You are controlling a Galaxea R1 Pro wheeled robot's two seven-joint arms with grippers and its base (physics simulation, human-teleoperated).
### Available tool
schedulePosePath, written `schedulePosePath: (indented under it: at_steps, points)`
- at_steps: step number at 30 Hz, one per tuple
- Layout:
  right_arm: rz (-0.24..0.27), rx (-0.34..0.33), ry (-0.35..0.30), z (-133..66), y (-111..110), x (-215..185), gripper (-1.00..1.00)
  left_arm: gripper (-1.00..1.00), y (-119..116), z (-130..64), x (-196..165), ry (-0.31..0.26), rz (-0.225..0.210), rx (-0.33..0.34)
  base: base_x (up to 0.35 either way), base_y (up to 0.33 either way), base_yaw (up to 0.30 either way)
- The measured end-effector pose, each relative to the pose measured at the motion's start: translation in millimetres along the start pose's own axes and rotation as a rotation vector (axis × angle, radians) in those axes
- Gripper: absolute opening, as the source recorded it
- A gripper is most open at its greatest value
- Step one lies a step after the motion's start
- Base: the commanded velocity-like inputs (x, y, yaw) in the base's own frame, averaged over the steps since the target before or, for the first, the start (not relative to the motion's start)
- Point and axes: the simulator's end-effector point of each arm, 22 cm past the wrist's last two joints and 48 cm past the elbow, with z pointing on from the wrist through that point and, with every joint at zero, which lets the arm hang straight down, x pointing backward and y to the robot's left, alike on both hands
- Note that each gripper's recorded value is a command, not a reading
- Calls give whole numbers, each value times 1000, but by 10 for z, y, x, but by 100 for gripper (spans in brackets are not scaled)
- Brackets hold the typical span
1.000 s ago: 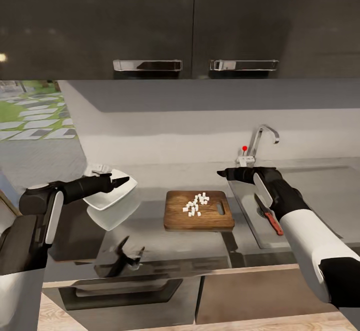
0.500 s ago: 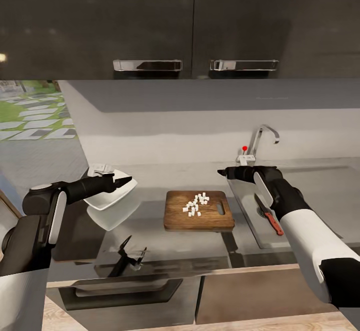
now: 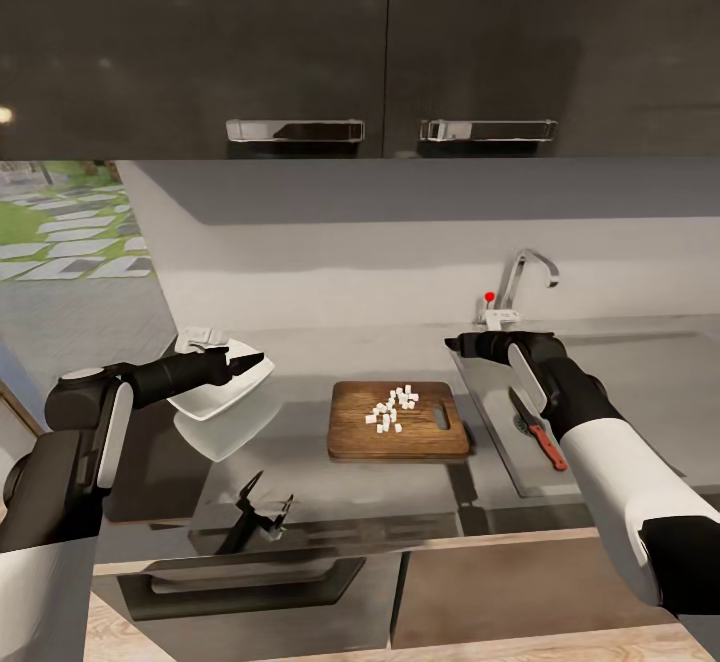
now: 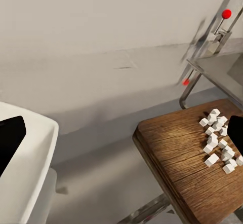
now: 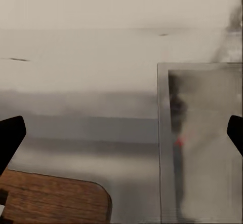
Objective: In the kitchen, take the Vidalia onion out of the sink, dice it on the chopping board with the paring knife, put the diced onion into the bowl on the countertop, then place both the paring knife and the chopping board into the sink.
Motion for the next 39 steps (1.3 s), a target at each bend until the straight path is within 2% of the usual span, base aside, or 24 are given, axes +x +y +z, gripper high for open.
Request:
schedulePosePath:
  at_steps: [26,30,36,39]
  points:
    - [8,7,0,-5,-29,-4,100,100,7,-3,-2,-1,-1,-2,0,43,0]
    - [12,8,14,-5,-32,27,100,100,7,-3,-2,-1,-1,-2,0,2,0]
    - [26,10,85,-13,-36,185,100,100,9,-4,-3,-1,-1,-2,0,0,0]
    - [28,20,98,-17,-60,212,100,100,13,-6,-4,-1,-1,-3,8,2,0]
